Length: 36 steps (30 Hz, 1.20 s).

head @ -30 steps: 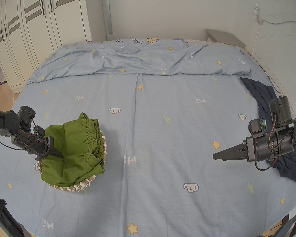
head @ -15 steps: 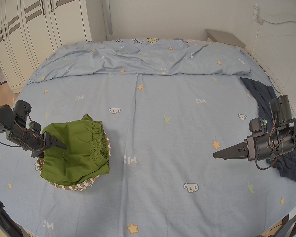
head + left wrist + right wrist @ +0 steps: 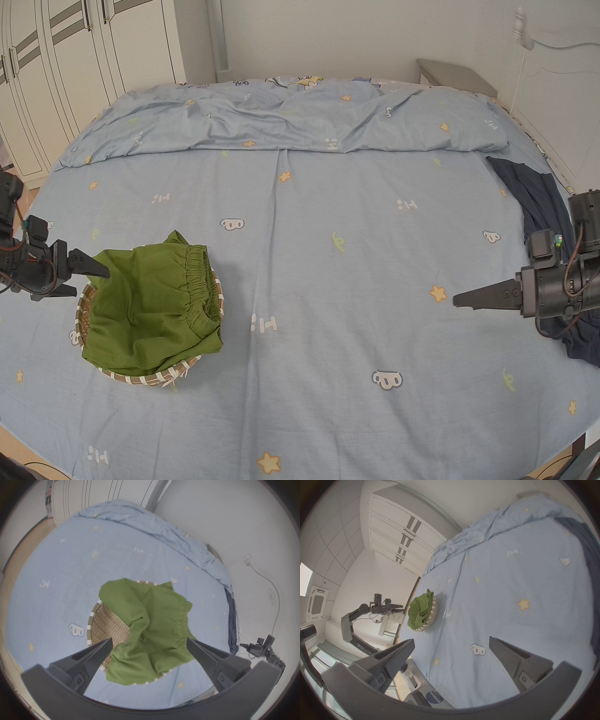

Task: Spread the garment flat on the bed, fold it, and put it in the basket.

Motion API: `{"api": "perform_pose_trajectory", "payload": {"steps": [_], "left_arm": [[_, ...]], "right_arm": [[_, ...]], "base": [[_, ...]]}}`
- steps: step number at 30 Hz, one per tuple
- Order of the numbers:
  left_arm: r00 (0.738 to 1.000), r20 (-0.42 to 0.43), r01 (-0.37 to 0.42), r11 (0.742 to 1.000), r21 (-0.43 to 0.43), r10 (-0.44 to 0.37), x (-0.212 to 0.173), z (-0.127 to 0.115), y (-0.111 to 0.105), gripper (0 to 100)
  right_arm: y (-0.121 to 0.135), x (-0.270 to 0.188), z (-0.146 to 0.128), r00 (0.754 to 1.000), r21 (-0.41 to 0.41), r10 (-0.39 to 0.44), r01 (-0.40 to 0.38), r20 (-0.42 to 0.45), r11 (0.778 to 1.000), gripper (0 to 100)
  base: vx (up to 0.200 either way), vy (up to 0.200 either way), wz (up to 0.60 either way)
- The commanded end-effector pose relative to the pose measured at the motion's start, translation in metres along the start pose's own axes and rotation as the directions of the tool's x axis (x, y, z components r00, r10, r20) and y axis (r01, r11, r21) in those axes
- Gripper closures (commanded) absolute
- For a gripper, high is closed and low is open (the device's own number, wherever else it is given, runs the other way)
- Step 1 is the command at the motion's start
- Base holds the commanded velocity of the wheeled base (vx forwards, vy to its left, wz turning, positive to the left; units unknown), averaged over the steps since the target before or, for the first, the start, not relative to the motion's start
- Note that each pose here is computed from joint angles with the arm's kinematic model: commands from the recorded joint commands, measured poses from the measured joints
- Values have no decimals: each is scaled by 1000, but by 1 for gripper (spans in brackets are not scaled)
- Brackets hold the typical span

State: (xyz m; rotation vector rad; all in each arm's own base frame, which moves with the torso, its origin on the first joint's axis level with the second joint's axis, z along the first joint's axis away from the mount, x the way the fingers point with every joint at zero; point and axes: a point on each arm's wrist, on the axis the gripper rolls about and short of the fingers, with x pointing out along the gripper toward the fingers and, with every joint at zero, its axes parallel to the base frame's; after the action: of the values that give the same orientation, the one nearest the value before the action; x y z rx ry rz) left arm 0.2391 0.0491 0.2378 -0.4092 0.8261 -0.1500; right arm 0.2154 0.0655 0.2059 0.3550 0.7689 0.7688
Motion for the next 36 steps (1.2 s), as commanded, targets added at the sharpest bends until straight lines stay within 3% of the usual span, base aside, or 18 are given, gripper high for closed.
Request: {"api": "perform_pose_trajectory", "payload": {"steps": [1, 2, 3, 8, 14, 19, 27, 31, 34, 36], "left_arm": [[983, 166, 57, 987, 147, -81, -77, -61, -43, 0], [980, 178, 57, 986, 157, -85, -82, -67, -44, 0], [971, 222, 51, 981, 187, -93, -98, -93, -48, 0], [919, 350, 79, 953, 291, -183, -130, -169, -47, 0], [888, 361, 142, 917, 374, -284, -124, -241, -25, 0], [869, 371, 197, 916, 351, -329, -119, -265, -14, 0], [855, 408, 205, 932, 301, -320, -111, -285, -5, 0], [843, 460, 157, 945, 288, -280, -100, -301, 4, 0], [819, 511, 106, 945, 311, -260, -91, -312, 11, 0], [821, 527, 37, 943, 332, -218, -83, -313, 14, 0]], "right_arm": [[15, -69, -29, 968, -115, -99, 128, 232, 985, 0], [17, -73, -34, 965, -127, -103, 137, 242, 982, 0], [24, -86, -55, 953, -160, -112, 161, 281, 974, 0], [36, -107, -124, 923, -191, -117, 198, 366, 962, 0], [38, -110, -180, 919, -244, -62, 167, 390, 955, 0], [42, -115, -194, 917, -238, -30, 135, 399, 962, 0], [41, -116, -217, 916, -235, -33, 137, 399, 962, 0], [38, -115, -236, 909, -242, -33, 145, 415, 959, 0], [33, -111, -249, 901, -251, -30, 152, 432, 956, 0], [30, -108, -256, 894, -260, -32, 164, 446, 952, 0]], "base": [[0, 0, 0], [0, 0, 0], [0, 0, 0], [0, 0, 0], [0, 0, 0], [0, 0, 0], [0, 0, 0], [0, 0, 0], [0, 0, 0], [0, 0, 0]]}}
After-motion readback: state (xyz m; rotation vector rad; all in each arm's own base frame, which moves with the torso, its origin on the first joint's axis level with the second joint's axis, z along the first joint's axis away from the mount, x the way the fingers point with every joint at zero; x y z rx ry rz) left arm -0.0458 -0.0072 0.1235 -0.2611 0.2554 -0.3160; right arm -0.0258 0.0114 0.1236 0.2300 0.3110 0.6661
